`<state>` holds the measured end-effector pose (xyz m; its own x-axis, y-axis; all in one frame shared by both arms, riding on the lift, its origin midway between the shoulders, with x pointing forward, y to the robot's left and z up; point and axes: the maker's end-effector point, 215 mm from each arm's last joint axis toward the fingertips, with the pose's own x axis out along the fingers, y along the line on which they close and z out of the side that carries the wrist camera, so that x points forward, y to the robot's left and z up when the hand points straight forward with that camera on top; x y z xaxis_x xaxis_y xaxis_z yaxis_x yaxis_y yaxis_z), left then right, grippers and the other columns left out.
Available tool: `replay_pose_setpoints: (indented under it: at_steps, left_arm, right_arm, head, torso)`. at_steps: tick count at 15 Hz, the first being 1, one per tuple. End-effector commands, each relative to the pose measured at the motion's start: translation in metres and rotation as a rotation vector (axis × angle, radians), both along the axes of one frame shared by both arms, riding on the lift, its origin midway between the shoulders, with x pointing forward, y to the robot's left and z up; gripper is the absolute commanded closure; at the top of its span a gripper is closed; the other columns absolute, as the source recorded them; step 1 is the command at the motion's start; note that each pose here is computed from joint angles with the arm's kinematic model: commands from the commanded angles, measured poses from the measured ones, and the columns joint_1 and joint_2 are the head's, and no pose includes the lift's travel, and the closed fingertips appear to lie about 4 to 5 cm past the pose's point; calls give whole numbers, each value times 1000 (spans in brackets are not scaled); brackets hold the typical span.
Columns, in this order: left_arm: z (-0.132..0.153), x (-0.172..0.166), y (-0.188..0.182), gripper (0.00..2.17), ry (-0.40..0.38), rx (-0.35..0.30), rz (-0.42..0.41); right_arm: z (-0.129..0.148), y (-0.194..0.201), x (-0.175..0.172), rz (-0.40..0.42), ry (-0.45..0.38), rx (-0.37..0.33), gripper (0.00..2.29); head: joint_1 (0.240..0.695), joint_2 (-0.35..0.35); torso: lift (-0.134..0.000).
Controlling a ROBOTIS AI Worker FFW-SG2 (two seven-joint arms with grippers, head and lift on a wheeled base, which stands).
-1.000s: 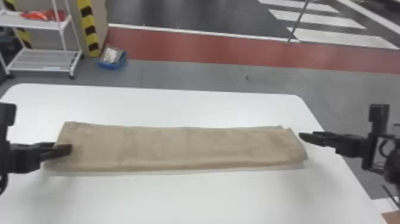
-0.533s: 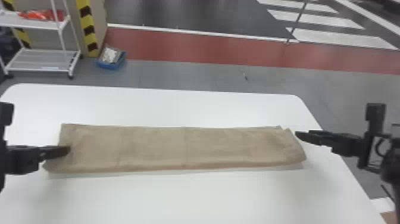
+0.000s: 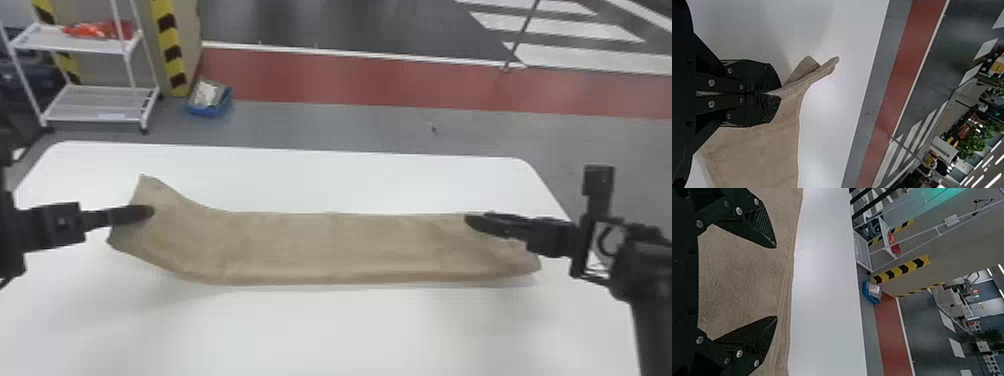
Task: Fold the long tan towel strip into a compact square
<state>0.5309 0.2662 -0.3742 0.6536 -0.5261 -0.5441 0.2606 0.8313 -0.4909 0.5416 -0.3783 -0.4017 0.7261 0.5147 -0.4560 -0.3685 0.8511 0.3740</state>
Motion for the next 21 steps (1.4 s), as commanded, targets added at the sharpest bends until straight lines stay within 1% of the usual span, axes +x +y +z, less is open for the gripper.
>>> replay_pose_setpoints:
  at_steps: [1, 2, 3, 4, 5, 6, 7, 8, 9, 10, 13, 15, 16, 18, 21]
  left_arm:
    - [34, -18, -31, 1851, 46, -149, -83]
    - [49, -25, -41, 1851, 45, -192, -116]
    - [58, -32, -50, 1851, 45, -217, -142]
    - [65, -36, -56, 1851, 43, -241, -159]
    - [75, -35, -63, 1851, 29, -266, -173]
    - [81, -31, -68, 1851, 20, -277, -182]
    - [89, -25, -77, 1851, 8, -272, -195]
    - [95, -20, -84, 1851, -2, -274, -200]
    - [103, -14, -91, 1851, -16, -279, -207]
    - [110, -11, -103, 1851, -26, -286, -221]
    - [123, -2, -120, 1851, -51, -293, -237]
    - [126, -1, -124, 1851, -53, -283, -244]
    - [130, -1, -125, 1851, -60, -288, -250]
    - [142, 4, -124, 1851, -81, -293, -249]
    - [152, 5, -124, 1851, -98, -306, -254]
  right_arm:
    - [0, 44, 5, 84, 52, 31, 1089]
    - [-4, 63, 3, 121, 83, 43, 1602]
    - [-8, 81, 2, 151, 93, 44, 1764]
    - [-14, 95, 1, 168, 108, 54, 1764]
    - [-21, 105, -3, 174, 152, 77, 1767]
    - [-25, 111, -3, 179, 169, 89, 1767]
    - [-29, 123, -5, 192, 195, 102, 1767]
    - [-30, 135, -5, 210, 201, 105, 1764]
    - [-33, 147, -4, 221, 211, 122, 1764]
    - [-38, 152, -2, 222, 220, 133, 1764]
    - [-48, 184, -1, 271, 253, 131, 1764]
    - [-48, 206, 4, 304, 258, 129, 1767]
    - [-53, 214, 6, 309, 264, 124, 1764]
    - [-52, 235, 10, 334, 254, 125, 1764]
    - [-48, 268, 11, 377, 251, 131, 1764]
  head:
    - [695, -124]
    - [695, -113]
    - [695, -102]
    - [695, -97]
    - [695, -92]
    - [695, -86]
    - [695, -80]
    - [695, -73]
    - [695, -70]
    - [695, -67]
    - [695, -62]
    - [695, -55]
    - [695, -50]
    - [695, -36]
    - [695, -5]
  torso:
    - [-124]
    - [-124]
    - [-124]
    - [-124]
    - [-124]
    - [-124]
    - [-124]
    - [-124]
    - [-124]
    - [-124]
    - [-124]
    - [-124]
    - [-124]
    - [-124]
    - [-124]
